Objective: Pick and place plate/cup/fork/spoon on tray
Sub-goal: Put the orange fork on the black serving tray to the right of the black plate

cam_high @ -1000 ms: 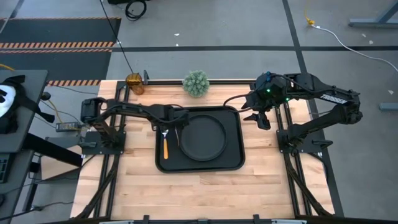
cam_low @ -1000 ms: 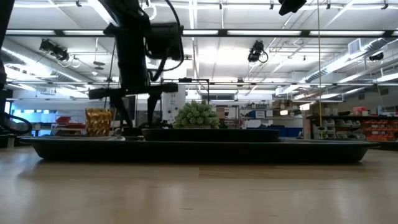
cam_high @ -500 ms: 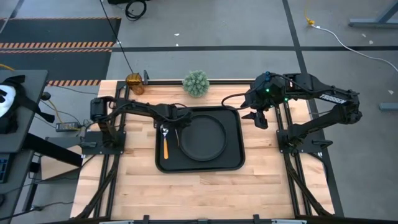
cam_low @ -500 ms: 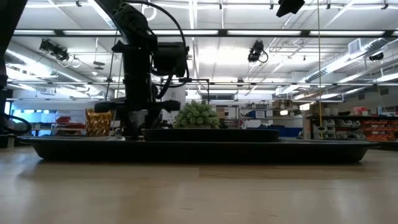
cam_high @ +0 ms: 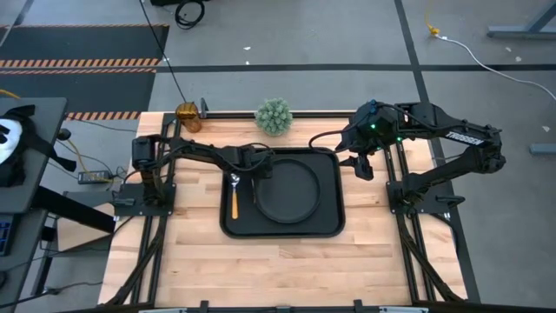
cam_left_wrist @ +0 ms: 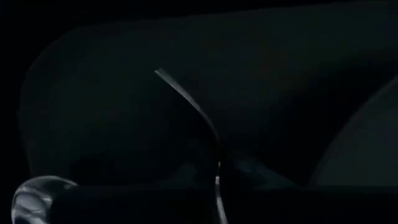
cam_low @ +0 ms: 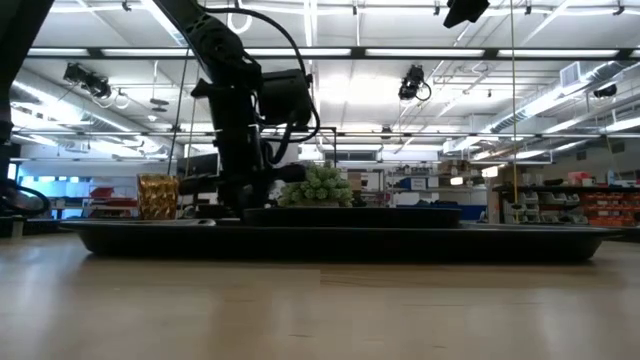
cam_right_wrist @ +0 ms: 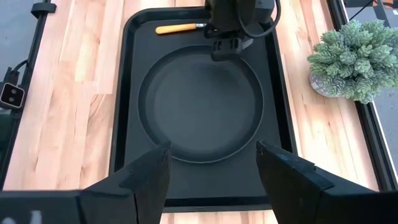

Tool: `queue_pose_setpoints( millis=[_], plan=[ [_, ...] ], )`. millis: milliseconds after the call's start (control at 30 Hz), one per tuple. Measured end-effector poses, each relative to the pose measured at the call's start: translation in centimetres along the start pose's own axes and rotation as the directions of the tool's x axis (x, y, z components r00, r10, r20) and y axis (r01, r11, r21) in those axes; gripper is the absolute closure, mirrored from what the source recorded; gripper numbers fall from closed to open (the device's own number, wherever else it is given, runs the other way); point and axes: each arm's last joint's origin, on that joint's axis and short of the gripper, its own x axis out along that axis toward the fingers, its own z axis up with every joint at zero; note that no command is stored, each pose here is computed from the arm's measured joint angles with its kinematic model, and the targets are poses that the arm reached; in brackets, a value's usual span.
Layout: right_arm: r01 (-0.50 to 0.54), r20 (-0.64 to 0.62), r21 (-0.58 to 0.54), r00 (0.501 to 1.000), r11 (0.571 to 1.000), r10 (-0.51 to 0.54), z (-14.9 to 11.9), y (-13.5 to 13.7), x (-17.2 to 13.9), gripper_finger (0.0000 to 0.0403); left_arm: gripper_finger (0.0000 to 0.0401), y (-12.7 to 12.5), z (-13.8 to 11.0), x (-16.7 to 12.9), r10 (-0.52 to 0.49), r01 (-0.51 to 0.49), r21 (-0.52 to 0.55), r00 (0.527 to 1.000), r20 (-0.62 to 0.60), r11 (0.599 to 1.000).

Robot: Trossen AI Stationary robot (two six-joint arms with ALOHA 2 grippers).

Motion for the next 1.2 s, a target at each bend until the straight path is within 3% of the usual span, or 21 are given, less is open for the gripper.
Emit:
queue_pose_setpoints(
  millis=[167,233,433,567,633,900,1200],
  plan=[
    [0.0,0.0,-0.003,1.0,1.0,0.0,0.0,0.0,0.0,0.0163,0.0392,0.3,0.0,-0.8,0.068,-0.067,0.032,0.997,-0.032,0.997],
    [-0.001,-0.002,-0.012,1.0,1.0,0.001,0.0,0.0,0.0,0.0163,0.0394,0.3,0.0,-1.8,0.139,-0.135,0.08,0.989,-0.055,0.988],
    [0.002,-0.001,-0.045,1.0,0.999,-0.002,0.0,-0.1,0.0,0.0163,0.0396,-1.4,0.7,-6.5,0.229,-0.223,0.186,0.973,-0.016,0.957],
    [0.006,-0.001,-0.05,1.0,0.999,-0.007,0.0,-0.2,0.0,0.0163,0.0397,-1.4,0.5,-7.8,0.282,-0.278,0.172,0.959,-0.003,0.945],
    [0.009,-0.001,-0.056,1.0,0.998,-0.009,0.0,-0.3,0.0,0.0163,0.0397,-1.0,0.0,-7.1,0.331,-0.326,0.166,0.944,-0.006,0.931],
    [0.018,-0.002,-0.056,1.0,0.998,-0.018,-0.1,-0.7,-0.1,0.0163,0.0395,-1.0,-1.1,-3.4,0.339,-0.336,0.122,0.941,-0.008,0.934],
    [0.018,-0.007,-0.023,1.0,1.0,-0.018,-0.1,-0.7,-0.1,0.0163,0.0386,-1.3,-1.9,-1.3,0.355,-0.34,0.182,0.933,-0.057,0.923]
  ],
)
